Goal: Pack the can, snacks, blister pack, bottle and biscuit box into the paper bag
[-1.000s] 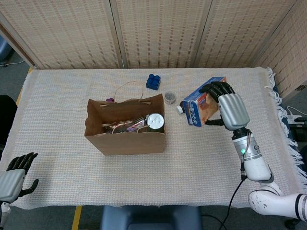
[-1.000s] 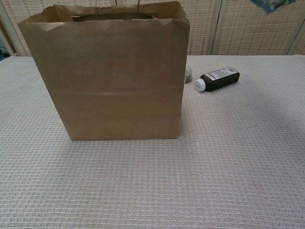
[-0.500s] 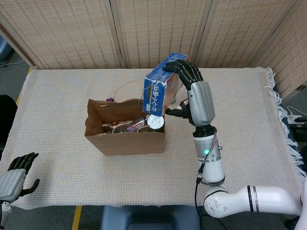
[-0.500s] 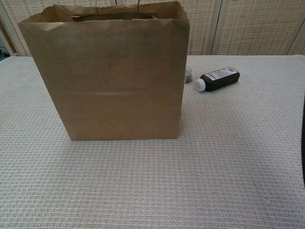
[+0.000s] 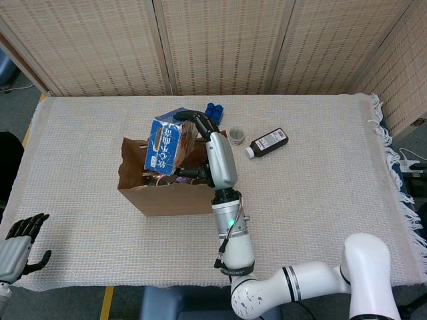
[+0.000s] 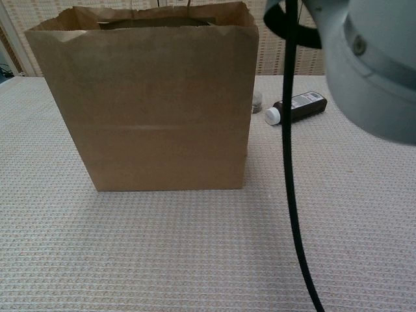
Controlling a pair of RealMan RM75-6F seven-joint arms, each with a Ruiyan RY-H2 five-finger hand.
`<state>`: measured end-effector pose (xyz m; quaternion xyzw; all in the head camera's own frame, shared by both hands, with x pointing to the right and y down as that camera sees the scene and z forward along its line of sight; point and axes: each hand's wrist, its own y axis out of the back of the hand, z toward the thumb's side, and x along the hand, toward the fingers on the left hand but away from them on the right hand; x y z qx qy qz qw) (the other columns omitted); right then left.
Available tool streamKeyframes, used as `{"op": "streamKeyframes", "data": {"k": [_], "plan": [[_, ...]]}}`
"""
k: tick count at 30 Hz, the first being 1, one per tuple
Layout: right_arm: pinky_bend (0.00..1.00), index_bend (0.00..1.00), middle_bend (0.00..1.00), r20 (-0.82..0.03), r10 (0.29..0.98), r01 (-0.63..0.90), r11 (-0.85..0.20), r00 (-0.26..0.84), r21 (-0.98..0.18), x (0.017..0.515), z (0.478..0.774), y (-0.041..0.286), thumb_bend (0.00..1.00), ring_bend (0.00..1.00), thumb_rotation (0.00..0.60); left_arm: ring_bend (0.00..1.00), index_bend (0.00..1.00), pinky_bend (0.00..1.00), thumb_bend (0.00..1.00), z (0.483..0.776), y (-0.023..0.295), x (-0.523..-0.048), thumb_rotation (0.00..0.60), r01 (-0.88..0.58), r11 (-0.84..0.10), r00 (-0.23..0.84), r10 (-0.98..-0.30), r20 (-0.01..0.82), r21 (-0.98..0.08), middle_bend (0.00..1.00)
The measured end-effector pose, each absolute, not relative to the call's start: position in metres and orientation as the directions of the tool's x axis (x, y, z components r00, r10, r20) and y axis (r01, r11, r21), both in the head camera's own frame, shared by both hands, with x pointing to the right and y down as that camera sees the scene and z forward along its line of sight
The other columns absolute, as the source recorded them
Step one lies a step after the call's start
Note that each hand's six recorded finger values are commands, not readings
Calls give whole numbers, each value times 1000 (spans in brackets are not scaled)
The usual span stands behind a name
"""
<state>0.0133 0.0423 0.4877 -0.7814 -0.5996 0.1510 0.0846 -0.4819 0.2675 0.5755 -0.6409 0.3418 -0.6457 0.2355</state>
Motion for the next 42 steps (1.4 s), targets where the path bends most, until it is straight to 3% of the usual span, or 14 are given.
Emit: {"op": "streamKeyframes", "data": {"k": [5, 28, 31, 34, 36, 42], "plan": [[769, 631, 644, -159, 956, 917, -283, 247, -281, 6, 490, 49, 287, 665, 600, 0, 37, 23, 412, 575, 268, -483, 600, -135, -655, -71, -742, 667, -743, 0], [769, 597, 645, -251, 926, 869, -358, 282, -341, 27, 519, 67, 287, 657, 600, 0, 37, 23, 412, 577, 267, -480, 600, -126, -658, -67, -741, 668, -743, 0], [718, 477, 616, -265, 917, 855, -380, 298, -352, 27, 522, 70, 287, 562, 600, 0, 37, 23, 413, 577, 267, -480, 600, -126, -658, -67, -741, 668, -743, 0], [477, 176, 437, -294, 897, 834, -423, 330, -354, 25, 526, 73, 287, 327, 600, 0, 38, 23, 412, 577, 267, -480, 600, -126, -658, -68, -741, 668, -742, 0], [357, 43, 336, -315, 880, 816, -456, 355, -355, 24, 528, 76, 287, 224, 600, 0, 38, 23, 413, 577, 267, -480, 600, -125, -658, -68, -741, 668, -742, 0], [235, 0, 157, -357, 850, 784, -507, 387, -359, 27, 532, 81, 270, 80, 600, 0, 37, 24, 412, 577, 267, -481, 600, -123, -658, -70, -741, 668, -743, 0]]}}
